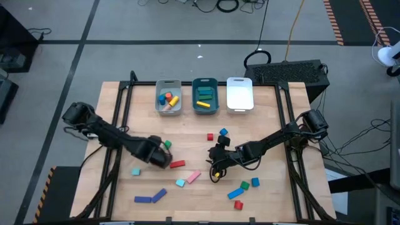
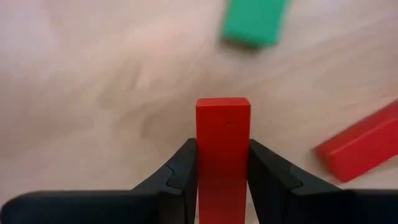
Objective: Sort blocks by size
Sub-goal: Put the left red rectangle block into the blue bin
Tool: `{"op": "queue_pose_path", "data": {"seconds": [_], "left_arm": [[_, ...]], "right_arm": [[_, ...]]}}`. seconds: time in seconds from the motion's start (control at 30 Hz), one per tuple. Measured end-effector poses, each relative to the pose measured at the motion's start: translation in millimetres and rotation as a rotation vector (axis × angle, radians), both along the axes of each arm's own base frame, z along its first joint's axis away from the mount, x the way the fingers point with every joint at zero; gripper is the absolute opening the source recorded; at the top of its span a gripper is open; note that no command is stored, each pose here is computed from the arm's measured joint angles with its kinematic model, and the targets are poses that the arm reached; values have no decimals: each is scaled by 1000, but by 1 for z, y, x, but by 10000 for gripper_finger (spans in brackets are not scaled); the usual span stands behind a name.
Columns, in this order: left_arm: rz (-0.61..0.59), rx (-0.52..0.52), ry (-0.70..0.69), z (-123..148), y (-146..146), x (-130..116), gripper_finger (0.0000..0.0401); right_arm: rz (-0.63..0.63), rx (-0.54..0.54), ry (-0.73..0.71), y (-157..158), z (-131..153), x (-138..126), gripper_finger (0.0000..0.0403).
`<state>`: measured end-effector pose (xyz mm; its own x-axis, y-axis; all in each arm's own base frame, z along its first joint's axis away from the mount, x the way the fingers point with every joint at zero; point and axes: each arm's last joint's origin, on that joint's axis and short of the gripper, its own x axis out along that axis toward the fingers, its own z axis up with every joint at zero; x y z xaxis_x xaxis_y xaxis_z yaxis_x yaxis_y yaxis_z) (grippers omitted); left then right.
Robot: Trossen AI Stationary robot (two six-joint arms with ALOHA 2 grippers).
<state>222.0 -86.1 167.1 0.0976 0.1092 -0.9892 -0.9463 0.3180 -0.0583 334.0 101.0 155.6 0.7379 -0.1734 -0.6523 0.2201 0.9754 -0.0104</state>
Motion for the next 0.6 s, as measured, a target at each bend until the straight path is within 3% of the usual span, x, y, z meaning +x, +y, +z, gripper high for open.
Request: {"op": "queue_pose_path", "data": {"seconds": [0.23,0.4,0.6], "left_arm": [[-162,105,-79,26,37,31,107],[-451,247,-95,50,70,51,107],[-593,431,-176,81,117,73,107]], "right_arm": [[0,0,0,0,0,0,201],[0,-1,0,0,0,0,201],[30,-36,15,0,0,0,201]]}}
